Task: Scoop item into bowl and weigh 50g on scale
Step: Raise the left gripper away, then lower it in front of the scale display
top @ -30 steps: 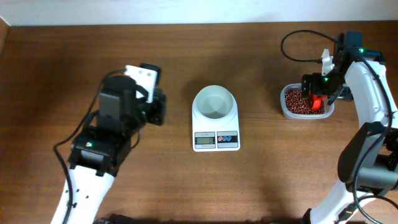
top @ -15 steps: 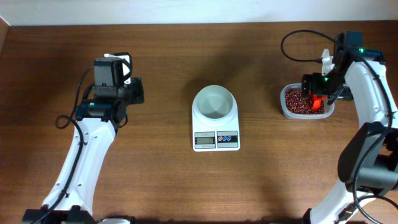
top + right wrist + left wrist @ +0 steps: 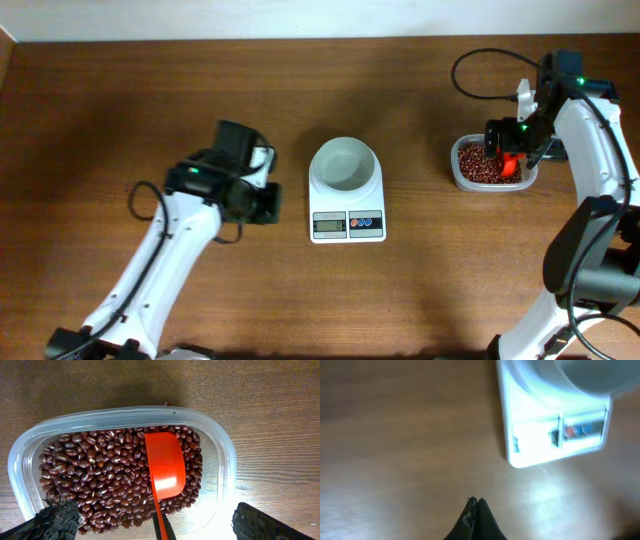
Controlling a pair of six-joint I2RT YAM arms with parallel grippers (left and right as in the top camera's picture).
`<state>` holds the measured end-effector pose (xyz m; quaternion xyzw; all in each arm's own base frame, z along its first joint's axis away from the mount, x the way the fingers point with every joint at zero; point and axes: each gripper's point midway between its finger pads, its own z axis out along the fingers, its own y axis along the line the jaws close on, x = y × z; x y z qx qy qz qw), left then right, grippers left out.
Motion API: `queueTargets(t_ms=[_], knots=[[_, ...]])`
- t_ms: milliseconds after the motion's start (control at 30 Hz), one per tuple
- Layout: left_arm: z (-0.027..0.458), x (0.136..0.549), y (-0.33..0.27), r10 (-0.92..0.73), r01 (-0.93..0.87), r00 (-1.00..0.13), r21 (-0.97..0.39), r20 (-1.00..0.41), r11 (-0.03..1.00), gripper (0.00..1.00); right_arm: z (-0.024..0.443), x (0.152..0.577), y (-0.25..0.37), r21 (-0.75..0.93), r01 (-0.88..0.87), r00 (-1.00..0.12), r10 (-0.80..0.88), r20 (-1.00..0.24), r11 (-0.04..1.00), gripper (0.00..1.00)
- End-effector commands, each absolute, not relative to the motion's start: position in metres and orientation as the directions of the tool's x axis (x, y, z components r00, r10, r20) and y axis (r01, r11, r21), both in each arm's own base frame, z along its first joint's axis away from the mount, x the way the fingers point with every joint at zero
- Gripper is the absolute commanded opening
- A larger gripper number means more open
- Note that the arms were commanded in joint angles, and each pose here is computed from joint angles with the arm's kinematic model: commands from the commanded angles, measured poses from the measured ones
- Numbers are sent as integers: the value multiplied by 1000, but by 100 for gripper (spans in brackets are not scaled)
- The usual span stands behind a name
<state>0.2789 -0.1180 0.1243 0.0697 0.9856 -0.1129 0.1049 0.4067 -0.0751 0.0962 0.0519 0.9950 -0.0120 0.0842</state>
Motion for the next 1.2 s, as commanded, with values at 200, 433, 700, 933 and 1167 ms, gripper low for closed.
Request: queueTargets(t_ms=[200,433,700,933,1167], knots=[[124,248,-191,293,322,-907,-50,-301,945,0,97,405,-77,-20,116,-979,111,-170,993,99],[89,246,-192,203,223,-942,-44,-267,974,0,97,405,-77,-20,116,-979,111,-170,993,99],[69,233,-199,320,327,-925,-1,-206,945,26,97,405,-77,-20,116,-979,111,-169,993,99],[68,217,-211,444,448,-876,20,-189,894,61,97,405,-77,-20,115,-979,110,-169,993,99],[68,215,-205,410,411,-895,32,-175,911,64,97,405,-77,-20,116,-979,111,-169,993,99]])
